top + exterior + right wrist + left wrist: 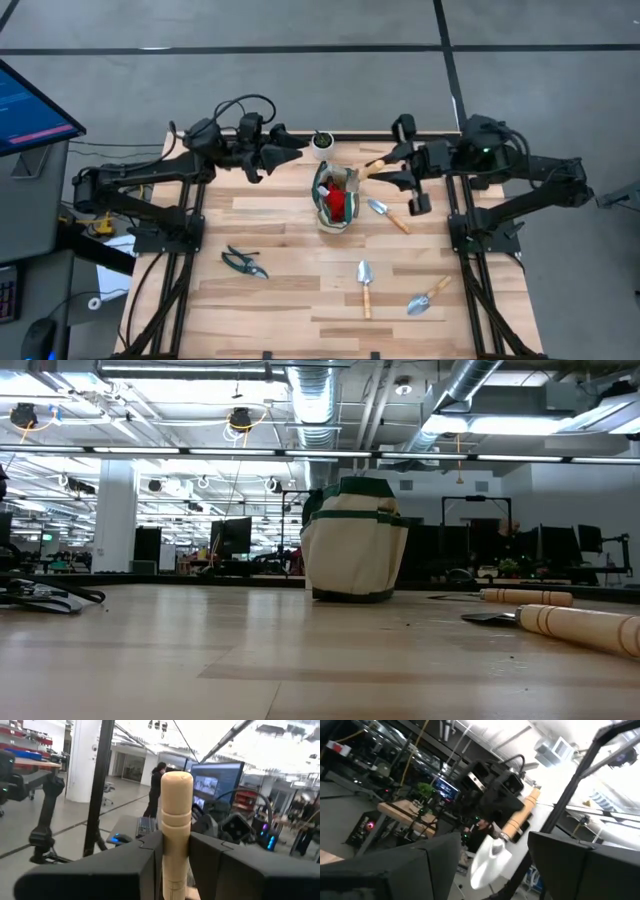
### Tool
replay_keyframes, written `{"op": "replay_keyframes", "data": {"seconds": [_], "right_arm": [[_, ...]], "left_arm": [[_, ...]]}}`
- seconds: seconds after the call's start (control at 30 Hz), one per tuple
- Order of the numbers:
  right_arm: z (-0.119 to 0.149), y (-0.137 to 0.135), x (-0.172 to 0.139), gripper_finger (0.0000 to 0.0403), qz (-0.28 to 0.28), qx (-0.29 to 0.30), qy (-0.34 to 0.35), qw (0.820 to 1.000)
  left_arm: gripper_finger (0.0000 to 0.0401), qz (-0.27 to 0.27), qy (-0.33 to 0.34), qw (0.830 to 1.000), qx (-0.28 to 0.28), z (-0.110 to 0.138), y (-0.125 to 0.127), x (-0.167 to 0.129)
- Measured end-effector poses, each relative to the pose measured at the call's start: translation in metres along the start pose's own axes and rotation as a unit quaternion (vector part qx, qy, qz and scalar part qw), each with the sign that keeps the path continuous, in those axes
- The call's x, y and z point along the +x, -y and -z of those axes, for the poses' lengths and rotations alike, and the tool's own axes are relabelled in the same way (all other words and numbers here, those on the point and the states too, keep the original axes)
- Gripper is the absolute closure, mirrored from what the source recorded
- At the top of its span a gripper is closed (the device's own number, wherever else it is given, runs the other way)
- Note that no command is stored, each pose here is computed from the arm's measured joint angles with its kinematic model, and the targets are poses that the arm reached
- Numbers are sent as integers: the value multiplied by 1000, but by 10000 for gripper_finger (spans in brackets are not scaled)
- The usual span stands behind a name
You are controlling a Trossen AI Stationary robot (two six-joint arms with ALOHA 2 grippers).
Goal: Pick & Place Garden tools in Gardening bag
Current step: Put the brown trowel into the green gardening bag
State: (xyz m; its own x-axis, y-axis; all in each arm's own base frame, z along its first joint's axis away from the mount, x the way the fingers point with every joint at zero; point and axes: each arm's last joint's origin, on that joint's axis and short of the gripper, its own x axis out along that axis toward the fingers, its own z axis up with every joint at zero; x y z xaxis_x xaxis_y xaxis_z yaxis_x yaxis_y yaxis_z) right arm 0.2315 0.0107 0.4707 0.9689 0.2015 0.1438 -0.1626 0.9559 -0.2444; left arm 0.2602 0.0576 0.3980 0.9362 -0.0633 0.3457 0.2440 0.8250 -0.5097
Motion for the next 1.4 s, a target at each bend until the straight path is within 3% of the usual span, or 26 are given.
{"op": "replay_keyframes", "data": {"seconds": [0.23, 0.63, 0.93, 1.4], "right_arm": [[10, -4, 32, 339, -16, -65, 43, 997], [20, 9, 59, 339, -19, -96, 134, 986], [1, 15, 45, 339, -20, -119, 205, 971], [11, 20, 57, 339, -30, -128, 222, 966]], "left_arm": [[178, 8, 9, 996, -91, 4, 8, 2], [178, 47, -27, 974, -220, 14, 23, 6], [178, 52, -36, 967, -248, 15, 24, 6], [178, 80, -19, 961, -263, 16, 36, 8]]}}
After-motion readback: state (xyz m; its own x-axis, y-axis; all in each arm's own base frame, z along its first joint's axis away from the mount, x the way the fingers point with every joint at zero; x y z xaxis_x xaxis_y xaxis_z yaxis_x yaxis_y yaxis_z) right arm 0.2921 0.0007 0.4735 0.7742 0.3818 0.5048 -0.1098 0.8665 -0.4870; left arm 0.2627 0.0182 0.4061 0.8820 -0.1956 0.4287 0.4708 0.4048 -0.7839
